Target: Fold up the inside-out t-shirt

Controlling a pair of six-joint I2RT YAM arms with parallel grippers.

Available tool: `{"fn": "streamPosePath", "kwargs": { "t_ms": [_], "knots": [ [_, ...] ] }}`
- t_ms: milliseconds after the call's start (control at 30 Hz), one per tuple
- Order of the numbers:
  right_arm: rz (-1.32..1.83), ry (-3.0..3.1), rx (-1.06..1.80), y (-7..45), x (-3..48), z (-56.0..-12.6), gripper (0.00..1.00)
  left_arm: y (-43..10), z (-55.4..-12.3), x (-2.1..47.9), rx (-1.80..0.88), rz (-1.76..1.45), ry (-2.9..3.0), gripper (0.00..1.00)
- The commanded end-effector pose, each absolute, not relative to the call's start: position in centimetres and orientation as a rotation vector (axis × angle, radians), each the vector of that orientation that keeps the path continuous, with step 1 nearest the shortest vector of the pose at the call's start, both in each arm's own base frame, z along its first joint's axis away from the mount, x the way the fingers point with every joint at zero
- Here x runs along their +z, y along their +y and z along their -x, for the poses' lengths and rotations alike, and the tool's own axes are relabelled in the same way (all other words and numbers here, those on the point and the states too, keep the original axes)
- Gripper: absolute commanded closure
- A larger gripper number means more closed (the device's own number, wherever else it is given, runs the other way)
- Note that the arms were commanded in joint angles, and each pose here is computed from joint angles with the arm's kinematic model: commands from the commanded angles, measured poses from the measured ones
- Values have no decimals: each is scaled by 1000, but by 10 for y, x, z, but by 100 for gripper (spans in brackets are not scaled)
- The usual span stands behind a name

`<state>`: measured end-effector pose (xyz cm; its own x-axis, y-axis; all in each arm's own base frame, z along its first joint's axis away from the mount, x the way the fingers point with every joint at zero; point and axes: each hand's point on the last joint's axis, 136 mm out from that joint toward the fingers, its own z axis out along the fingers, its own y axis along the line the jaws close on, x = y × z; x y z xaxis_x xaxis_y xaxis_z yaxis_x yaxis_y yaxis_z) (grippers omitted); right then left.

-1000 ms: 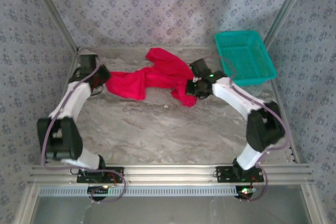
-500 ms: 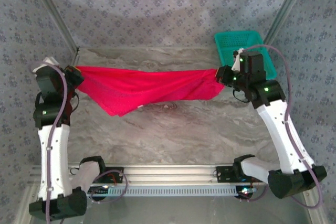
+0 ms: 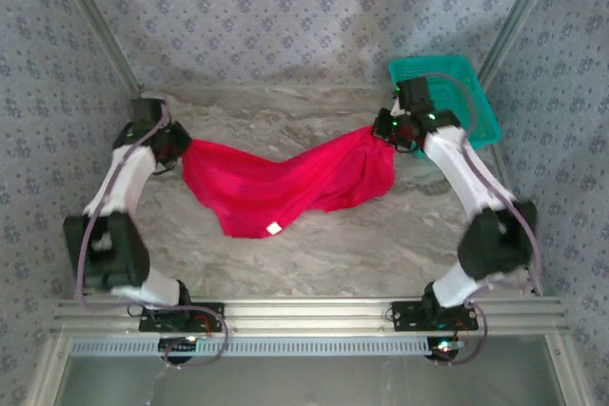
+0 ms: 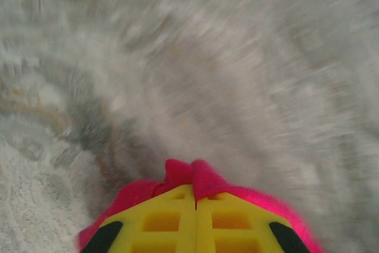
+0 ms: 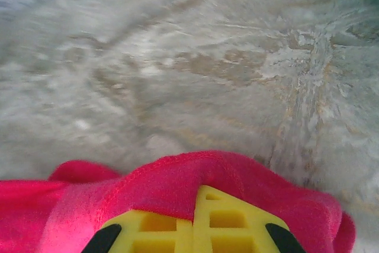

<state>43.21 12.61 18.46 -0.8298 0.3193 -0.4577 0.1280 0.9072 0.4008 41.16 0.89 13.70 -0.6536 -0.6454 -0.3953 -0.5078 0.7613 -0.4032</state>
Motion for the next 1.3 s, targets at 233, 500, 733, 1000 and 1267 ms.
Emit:
{"fn": "streamPosePath", "kwargs": {
  "t_ms": [233, 500, 733, 1000, 1267],
  "knots": [
    [-254, 2725, 300, 128, 136, -450, 63, -19, -375, 157, -182, 647, 2497, 45],
    [-144, 2762, 232, 140, 122, -387, 44, -107, -263, 105, -390, 430, 2668, 64],
    [-135, 2800, 272, 146, 101, -361, 44, -133, -222, 70, -488, 411, 2741, 66],
    [-147, 2834, 260, 141, 87, -361, 43, -131, -221, 40, -412, 428, 2801, 40],
    [-231, 2813, 224, 126, 79, -389, 41, -132, -228, 16, -348, 433, 2850, 61]
  ]
}}
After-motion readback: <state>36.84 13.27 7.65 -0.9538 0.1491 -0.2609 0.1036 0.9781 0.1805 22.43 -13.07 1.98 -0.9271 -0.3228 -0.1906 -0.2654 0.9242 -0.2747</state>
